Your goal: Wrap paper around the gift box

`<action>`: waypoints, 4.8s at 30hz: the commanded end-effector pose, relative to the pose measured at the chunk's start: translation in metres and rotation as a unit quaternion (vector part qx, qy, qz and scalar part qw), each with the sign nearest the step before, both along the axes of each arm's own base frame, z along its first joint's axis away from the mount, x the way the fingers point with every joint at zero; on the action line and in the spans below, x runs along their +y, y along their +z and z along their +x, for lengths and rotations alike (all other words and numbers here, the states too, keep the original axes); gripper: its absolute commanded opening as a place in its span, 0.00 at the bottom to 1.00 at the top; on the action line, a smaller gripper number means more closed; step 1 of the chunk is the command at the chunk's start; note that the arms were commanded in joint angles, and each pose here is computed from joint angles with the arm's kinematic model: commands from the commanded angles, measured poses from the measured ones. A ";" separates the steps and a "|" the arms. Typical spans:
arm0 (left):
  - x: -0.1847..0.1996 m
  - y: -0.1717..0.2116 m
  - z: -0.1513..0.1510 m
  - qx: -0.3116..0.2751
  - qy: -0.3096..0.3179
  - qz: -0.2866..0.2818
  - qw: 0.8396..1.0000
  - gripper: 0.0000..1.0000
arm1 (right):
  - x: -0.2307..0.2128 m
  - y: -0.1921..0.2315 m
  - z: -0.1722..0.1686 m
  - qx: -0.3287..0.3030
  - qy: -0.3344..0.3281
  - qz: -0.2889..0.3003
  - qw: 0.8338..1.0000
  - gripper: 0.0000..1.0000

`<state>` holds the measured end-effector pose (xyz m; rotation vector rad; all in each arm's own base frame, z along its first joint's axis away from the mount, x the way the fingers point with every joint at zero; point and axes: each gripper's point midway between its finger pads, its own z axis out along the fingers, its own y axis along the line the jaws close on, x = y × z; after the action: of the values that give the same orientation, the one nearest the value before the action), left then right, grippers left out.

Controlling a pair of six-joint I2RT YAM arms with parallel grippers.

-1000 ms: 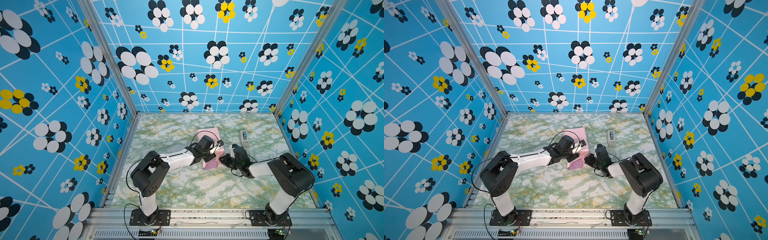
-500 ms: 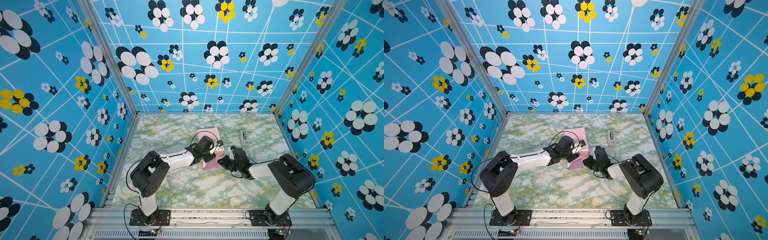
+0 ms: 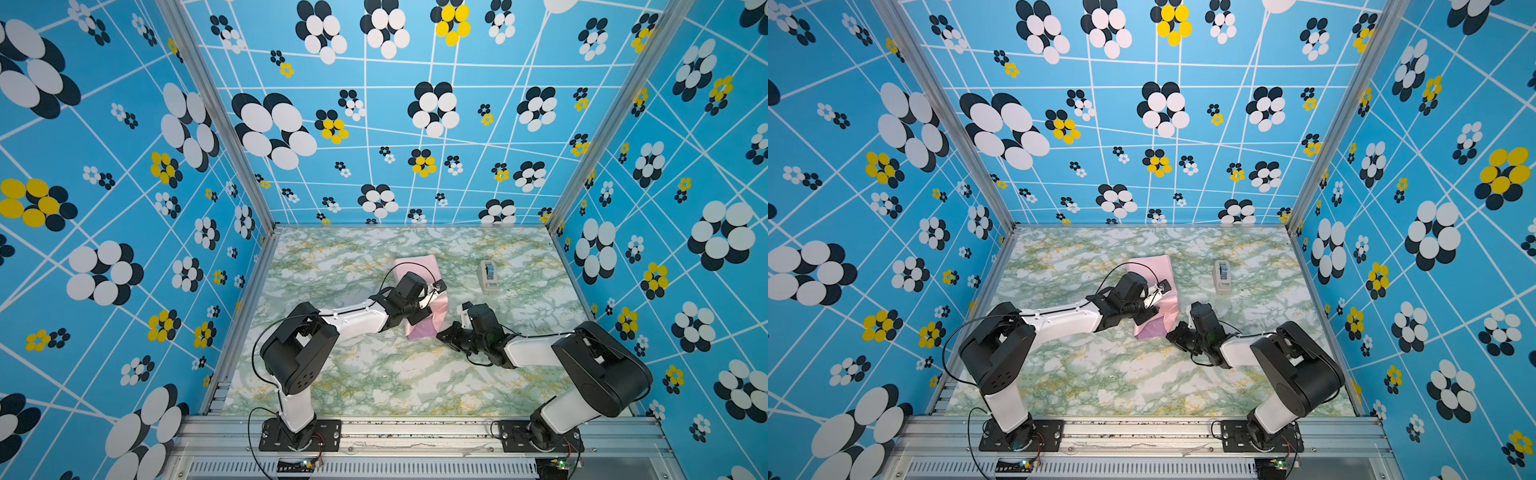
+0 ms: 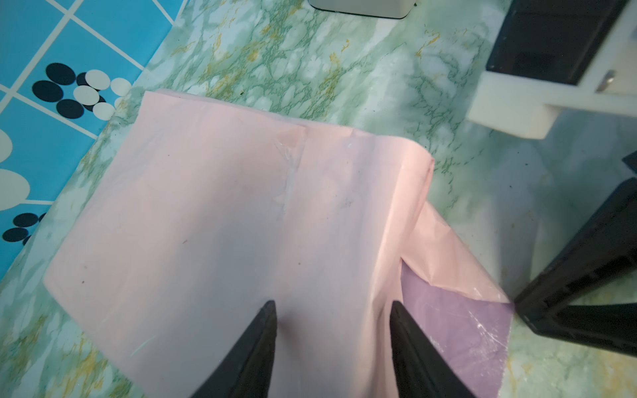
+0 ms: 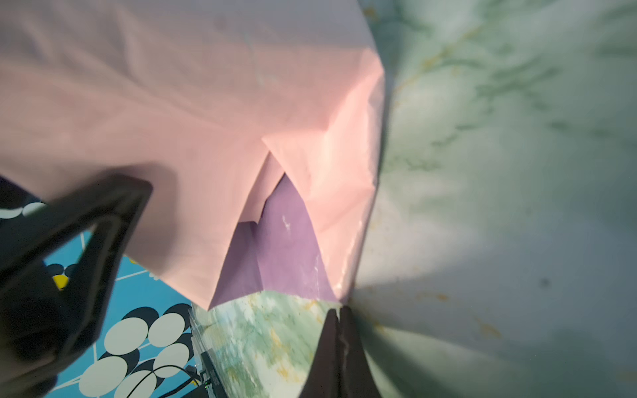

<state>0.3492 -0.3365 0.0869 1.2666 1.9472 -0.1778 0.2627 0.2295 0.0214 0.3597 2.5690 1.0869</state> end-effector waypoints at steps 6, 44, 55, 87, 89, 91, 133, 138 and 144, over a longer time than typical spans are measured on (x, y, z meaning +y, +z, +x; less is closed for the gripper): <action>0.007 -0.020 -0.018 0.039 -0.007 0.017 0.999 0.53 | -0.025 0.042 0.021 -0.040 -0.015 0.001 0.999 0.00; 0.004 -0.023 -0.019 0.046 -0.016 0.016 0.999 0.53 | -0.024 -0.003 0.039 -0.025 -0.043 0.002 0.999 0.03; 0.004 -0.022 -0.020 0.043 -0.022 0.019 0.999 0.54 | -0.051 0.096 0.069 -0.094 -0.044 -0.060 0.993 0.55; -0.009 0.050 -0.013 0.016 -0.026 -0.078 0.996 0.77 | -0.026 0.043 0.096 -0.029 0.037 -0.116 0.992 0.39; -0.006 0.045 -0.007 0.021 -0.017 -0.074 0.997 0.77 | -0.026 0.043 0.096 -0.029 0.036 -0.115 0.992 0.39; -0.004 0.037 -0.004 0.027 -0.012 -0.065 0.997 0.75 | -0.025 0.045 0.096 -0.031 0.037 -0.111 0.993 0.40; 0.005 -0.028 -0.015 0.059 -0.030 0.014 0.998 0.44 | -0.016 0.041 0.078 -0.048 -0.086 0.017 0.995 0.00; 0.004 -0.027 -0.015 0.059 -0.032 0.011 0.998 0.44 | -0.006 0.025 0.082 -0.038 -0.085 0.022 0.995 0.00; 0.004 -0.028 -0.017 0.064 -0.032 0.008 0.997 0.44 | -0.004 0.003 0.077 -0.020 -0.081 0.013 0.996 0.00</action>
<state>0.3507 -0.3366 0.0897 1.2844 1.9509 -0.2603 0.3340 0.2211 0.0231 0.5396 2.4715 1.0498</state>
